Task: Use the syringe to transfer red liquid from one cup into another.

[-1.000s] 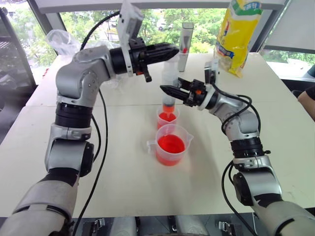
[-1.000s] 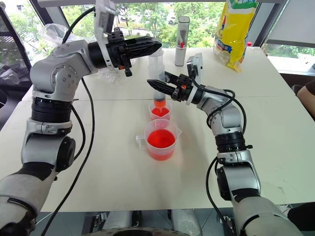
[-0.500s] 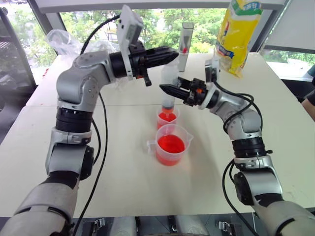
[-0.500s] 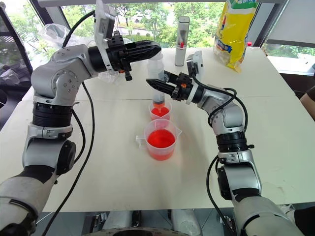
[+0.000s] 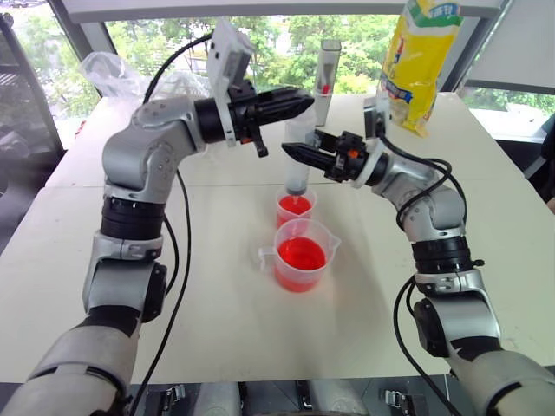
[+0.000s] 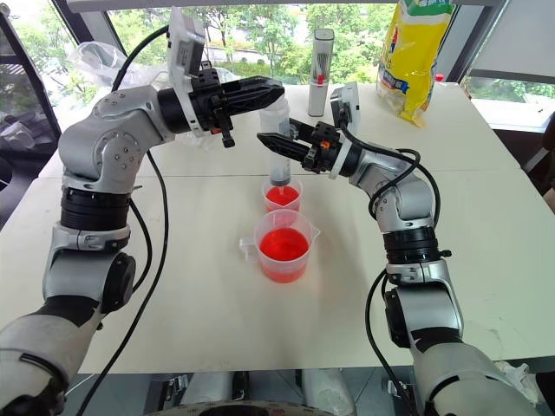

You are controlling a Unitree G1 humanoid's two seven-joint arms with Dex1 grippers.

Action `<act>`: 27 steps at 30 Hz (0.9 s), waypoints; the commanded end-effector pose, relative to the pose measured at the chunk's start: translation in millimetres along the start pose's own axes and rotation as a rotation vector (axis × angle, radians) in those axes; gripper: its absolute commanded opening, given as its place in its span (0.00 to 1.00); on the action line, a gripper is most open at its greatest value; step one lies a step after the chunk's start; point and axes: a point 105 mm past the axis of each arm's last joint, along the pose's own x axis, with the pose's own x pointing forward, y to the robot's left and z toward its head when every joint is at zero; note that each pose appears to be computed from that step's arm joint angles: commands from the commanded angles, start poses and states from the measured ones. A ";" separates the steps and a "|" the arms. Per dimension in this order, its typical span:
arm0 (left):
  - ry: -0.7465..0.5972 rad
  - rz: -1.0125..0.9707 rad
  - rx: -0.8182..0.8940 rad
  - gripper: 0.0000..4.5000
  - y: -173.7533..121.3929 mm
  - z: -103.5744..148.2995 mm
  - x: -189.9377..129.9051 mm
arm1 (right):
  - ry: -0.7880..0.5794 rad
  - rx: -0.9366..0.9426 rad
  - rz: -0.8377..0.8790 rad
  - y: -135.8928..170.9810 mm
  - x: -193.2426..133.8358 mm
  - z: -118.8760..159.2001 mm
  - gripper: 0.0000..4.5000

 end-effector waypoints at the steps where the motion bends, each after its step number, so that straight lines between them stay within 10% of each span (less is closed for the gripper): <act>1: 0.082 -0.043 -0.047 0.01 -10.8 -27.2 5.5 | -0.190 -0.151 0.036 7.2 4.7 71.1 0.31; 11: 0.043 -0.020 -0.012 0.01 -7.1 -9.8 2.3 | -0.168 -0.136 0.042 9.8 5.5 60.0 0.31; 21: -0.015 0.052 0.015 0.97 -1.2 11.3 -14.2 | -0.160 -0.109 0.049 14.7 8.3 50.7 0.31; 27: -0.061 0.156 0.011 0.99 7.8 28.6 -47.1 | -0.154 -0.094 0.048 16.6 9.5 46.4 0.31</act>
